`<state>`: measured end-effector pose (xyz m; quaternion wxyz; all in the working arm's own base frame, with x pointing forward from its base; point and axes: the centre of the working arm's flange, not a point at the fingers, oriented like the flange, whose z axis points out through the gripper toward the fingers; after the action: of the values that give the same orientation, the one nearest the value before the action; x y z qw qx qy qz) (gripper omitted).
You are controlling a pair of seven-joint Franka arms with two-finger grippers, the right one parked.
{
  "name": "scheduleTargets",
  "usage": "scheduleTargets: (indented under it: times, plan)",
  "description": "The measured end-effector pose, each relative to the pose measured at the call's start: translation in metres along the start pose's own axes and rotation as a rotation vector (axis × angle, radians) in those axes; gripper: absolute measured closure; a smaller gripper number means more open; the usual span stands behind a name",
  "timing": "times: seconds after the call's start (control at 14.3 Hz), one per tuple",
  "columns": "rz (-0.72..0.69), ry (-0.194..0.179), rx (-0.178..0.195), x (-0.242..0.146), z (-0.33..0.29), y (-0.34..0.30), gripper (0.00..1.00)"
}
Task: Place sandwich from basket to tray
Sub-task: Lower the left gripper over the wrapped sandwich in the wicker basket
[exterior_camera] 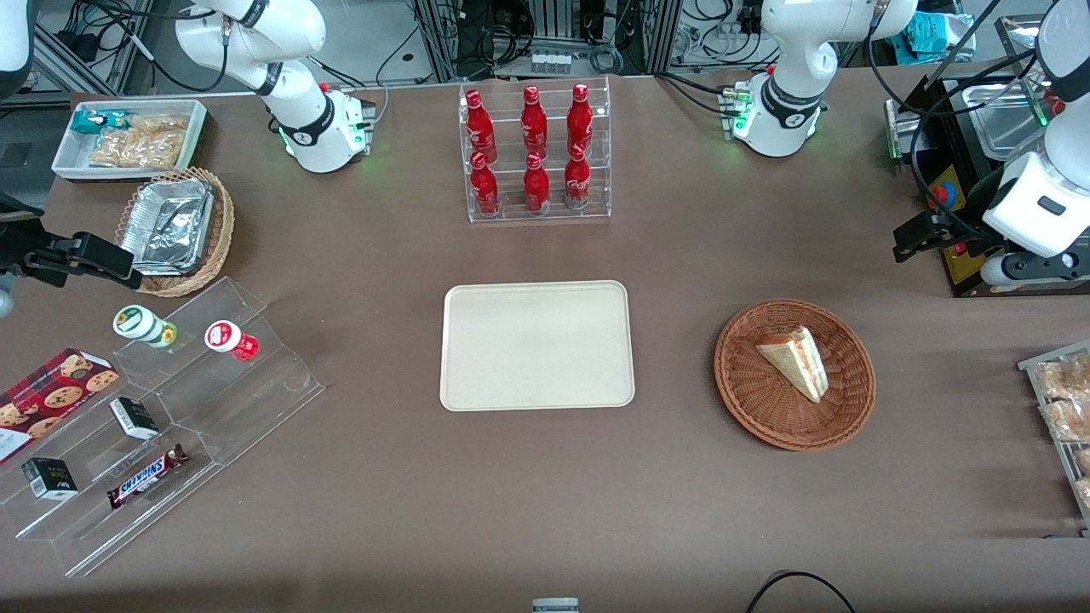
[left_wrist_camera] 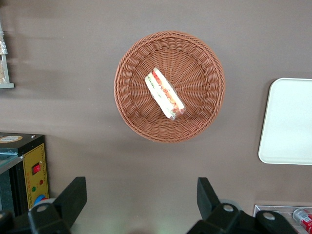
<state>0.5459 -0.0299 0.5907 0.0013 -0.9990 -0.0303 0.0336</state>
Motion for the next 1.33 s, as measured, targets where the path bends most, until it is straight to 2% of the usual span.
scheduleTargets:
  times: [0.14,0.42,0.63,0.77,0.98,1.05,1.33]
  plan:
    - [0.002,-0.008,0.001,0.001,0.003,0.001,0.00]
    - [0.029,-0.079,0.011,0.012,0.043,0.017,0.00]
    - [0.049,-0.103,0.015,0.030,0.096,0.031,0.00]
    - [0.049,-0.080,0.011,0.037,0.140,0.032,0.00]
    - [0.036,-0.021,0.003,0.032,0.201,0.030,0.00]
    - [-0.003,-0.003,0.001,0.029,0.217,0.030,0.00]
    - [-0.325,0.064,-0.021,0.018,0.255,0.033,0.00]
